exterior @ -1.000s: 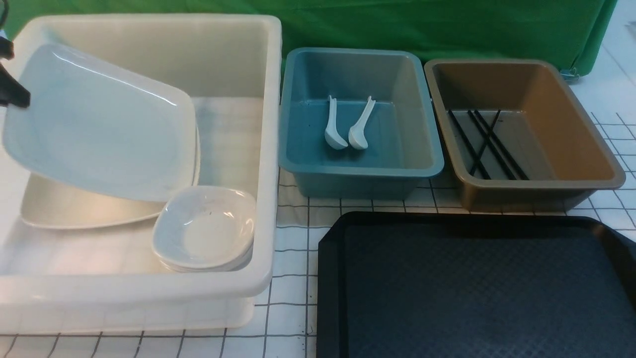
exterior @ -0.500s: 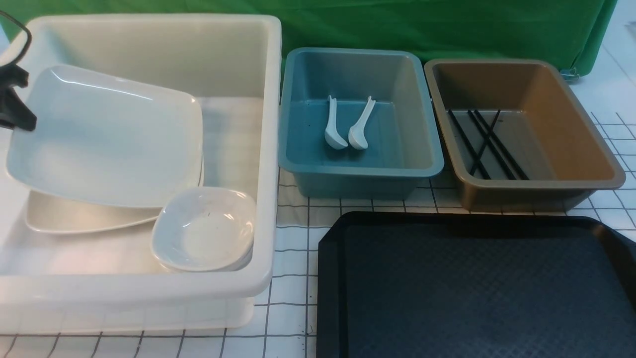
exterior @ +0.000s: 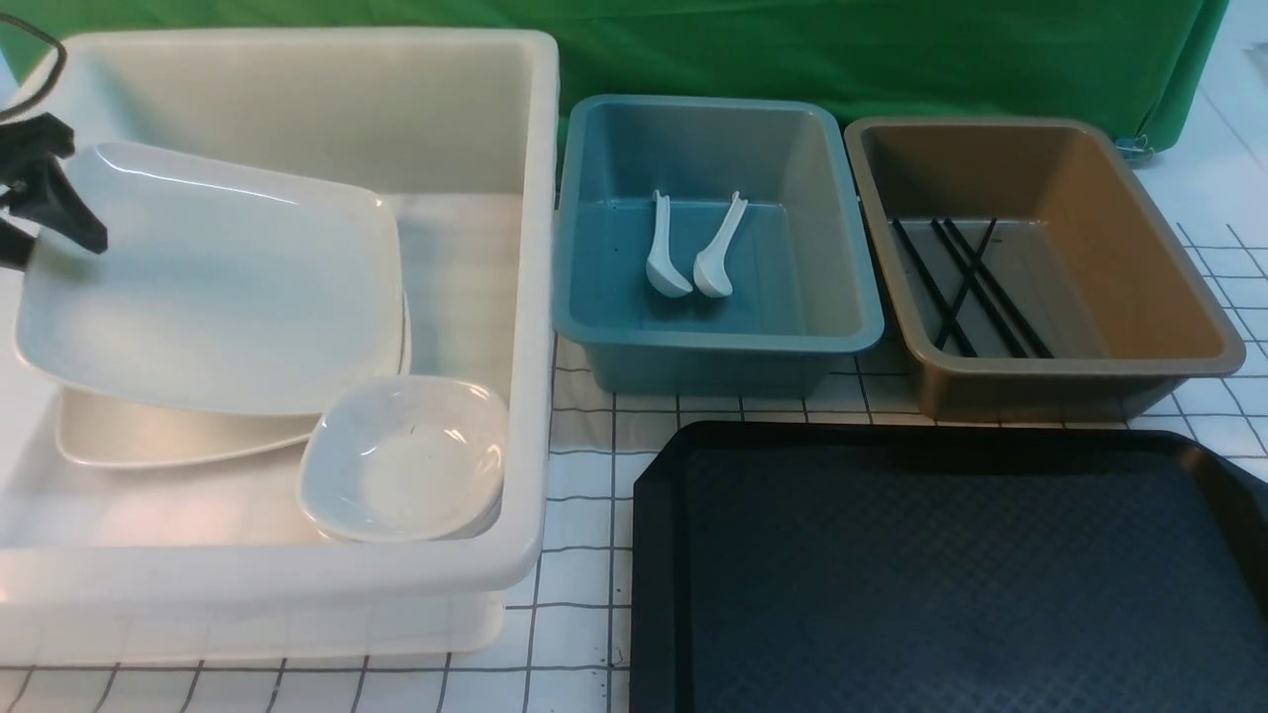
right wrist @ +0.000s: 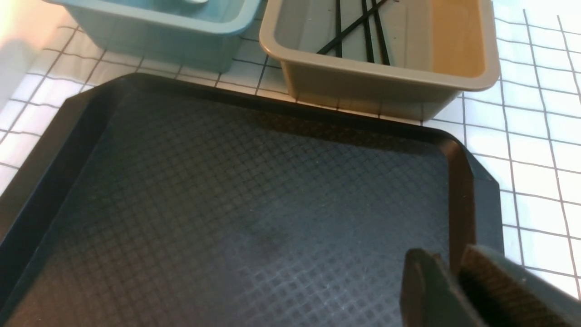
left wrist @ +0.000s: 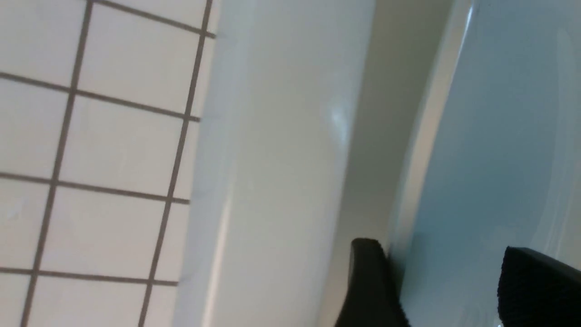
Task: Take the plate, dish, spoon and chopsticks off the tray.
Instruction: Use the left arm to put the plate into the large storage box on the left
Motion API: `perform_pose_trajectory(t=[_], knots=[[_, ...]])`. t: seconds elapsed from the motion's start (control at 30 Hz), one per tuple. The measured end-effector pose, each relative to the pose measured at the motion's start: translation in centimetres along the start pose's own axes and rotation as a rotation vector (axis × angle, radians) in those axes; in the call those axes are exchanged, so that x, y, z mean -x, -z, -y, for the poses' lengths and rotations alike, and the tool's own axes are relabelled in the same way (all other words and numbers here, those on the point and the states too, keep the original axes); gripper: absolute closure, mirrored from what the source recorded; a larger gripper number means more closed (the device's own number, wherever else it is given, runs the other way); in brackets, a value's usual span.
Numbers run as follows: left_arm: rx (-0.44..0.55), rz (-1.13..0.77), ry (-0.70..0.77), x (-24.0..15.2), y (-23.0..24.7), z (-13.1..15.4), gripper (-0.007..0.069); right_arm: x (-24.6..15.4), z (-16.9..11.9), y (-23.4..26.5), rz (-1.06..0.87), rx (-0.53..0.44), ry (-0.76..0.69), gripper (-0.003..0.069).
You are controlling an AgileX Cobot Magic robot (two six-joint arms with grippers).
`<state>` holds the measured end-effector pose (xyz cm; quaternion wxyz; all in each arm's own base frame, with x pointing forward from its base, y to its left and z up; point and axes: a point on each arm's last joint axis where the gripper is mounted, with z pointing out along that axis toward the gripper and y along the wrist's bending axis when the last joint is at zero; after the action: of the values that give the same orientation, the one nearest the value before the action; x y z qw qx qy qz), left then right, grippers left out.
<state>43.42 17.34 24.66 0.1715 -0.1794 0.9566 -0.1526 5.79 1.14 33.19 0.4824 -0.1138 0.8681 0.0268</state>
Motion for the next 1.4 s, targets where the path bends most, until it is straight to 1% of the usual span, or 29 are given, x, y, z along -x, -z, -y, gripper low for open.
perform_pose_trajectory(t=[0.07, 0.23, 0.5, 0.73, 0.93, 1.0, 1.07, 1.13, 1.23, 1.3, 1.33, 1.4], knots=[[0.01, -0.002, 0.012, -0.2, 0.2, 0.0, 0.0223, 0.0, 0.0, 0.0, 0.0, 0.0, 0.0, 0.0532], [0.078, -0.033, 0.024, -1.4, 1.0, -0.2, 0.0218, 0.0, 0.0, 0.0, 0.004, 0.0, 0.0, 0.0523], [0.081, -0.053, 0.054, -2.0, 0.6, -0.2, 0.0218, 0.1, 0.0, 0.0, 0.012, -0.001, 0.0, 0.0521], [0.092, -0.056, 0.058, -2.1, 0.7, -0.2, 0.0214, 0.5, 0.1, 0.0, 0.056, -0.006, 0.0, 0.0516], [0.113, -0.06, 0.048, -2.2, 0.9, -0.3, 0.015, 0.7, 0.1, 0.0, 0.081, -0.009, 0.0, 0.051], [0.118, -0.059, 0.043, -2.2, 0.9, -0.2, 0.0102, 0.7, 0.1, 0.0, 0.082, -0.009, 0.0, 0.0505], [0.122, -0.059, 0.044, -2.2, 0.9, -0.2, 0.0072, 0.8, 0.1, 0.0, 0.084, -0.009, 0.0, 0.0502], [0.124, -0.059, 0.042, -2.1, 1.1, -0.2, 0.006, 0.8, 0.1, 0.0, 0.088, -0.009, 0.0, 0.0502], [0.13, -0.053, 0.052, -2.1, 1.3, -0.1, 0.0066, 0.8, 0.1, 0.0, 0.089, -0.009, 0.0, 0.0498], [0.142, -0.044, 0.066, -2.1, 1.8, -0.1, 0.01, 0.8, 0.1, 0.0, 0.09, -0.009, 0.0, 0.0497], [0.143, -0.041, 0.07, -2.1, 1.8, -0.1, 0.01, 0.8, 0.1, 0.0, 0.09, -0.009, 0.0, 0.0497], [0.168, -0.031, 0.096, -2.5, 2.3, -0.3, 0.0186, 0.8, 0.1, 0.0, 0.093, -0.01, 0.0, 0.0497]])
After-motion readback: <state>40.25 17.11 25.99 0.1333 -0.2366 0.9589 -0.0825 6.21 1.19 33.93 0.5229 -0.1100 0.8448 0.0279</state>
